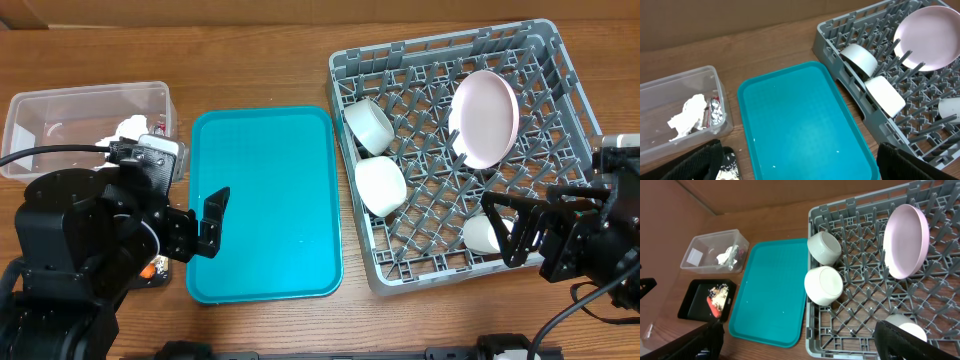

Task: Sort waste into correct bins and load items into the dishwasher rack

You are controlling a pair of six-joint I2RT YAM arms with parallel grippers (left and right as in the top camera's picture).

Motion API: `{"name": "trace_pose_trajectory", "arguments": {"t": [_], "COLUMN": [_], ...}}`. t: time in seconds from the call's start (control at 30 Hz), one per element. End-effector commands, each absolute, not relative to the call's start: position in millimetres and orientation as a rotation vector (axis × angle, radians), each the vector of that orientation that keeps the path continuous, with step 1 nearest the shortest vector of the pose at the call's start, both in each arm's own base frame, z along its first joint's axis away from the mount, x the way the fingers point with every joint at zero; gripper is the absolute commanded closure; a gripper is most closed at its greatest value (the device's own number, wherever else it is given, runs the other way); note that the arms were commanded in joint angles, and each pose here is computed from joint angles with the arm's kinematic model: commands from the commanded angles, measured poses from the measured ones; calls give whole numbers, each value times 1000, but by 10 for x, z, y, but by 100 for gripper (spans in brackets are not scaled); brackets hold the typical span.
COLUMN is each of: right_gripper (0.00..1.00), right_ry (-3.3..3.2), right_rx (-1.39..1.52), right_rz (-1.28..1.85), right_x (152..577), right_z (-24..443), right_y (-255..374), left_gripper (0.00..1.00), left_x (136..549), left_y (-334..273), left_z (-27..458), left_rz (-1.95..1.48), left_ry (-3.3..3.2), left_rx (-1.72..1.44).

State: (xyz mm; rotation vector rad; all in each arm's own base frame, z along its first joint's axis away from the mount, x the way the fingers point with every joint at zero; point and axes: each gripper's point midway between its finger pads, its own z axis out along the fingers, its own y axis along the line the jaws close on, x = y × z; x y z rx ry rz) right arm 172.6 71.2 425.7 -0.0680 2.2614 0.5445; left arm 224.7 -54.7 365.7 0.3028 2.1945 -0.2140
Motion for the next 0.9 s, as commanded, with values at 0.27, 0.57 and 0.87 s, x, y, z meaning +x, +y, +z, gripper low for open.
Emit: {"name": "trace_pose_trajectory", "arguments": {"t": [0.27, 0.57, 0.87], "right_gripper": [0, 0, 0], "right_ry": [1984, 1855, 1807], "right_rx": [-215, -246, -252], "right_rz": [285, 295, 297], "right_x": [2109, 2299, 2178], "right_z": [4528, 3503, 2419], "right_y": [560, 642, 646], "left_gripper": [0, 0, 0], "left_x": [2255, 2255, 2256], "left_y": [-576, -576, -576], "left_z": [3671, 3671, 3670], "left_rz": [-233, -232, -232], "left_ry": [2195, 2195, 2195], "left_rx": [298, 298, 297]}}
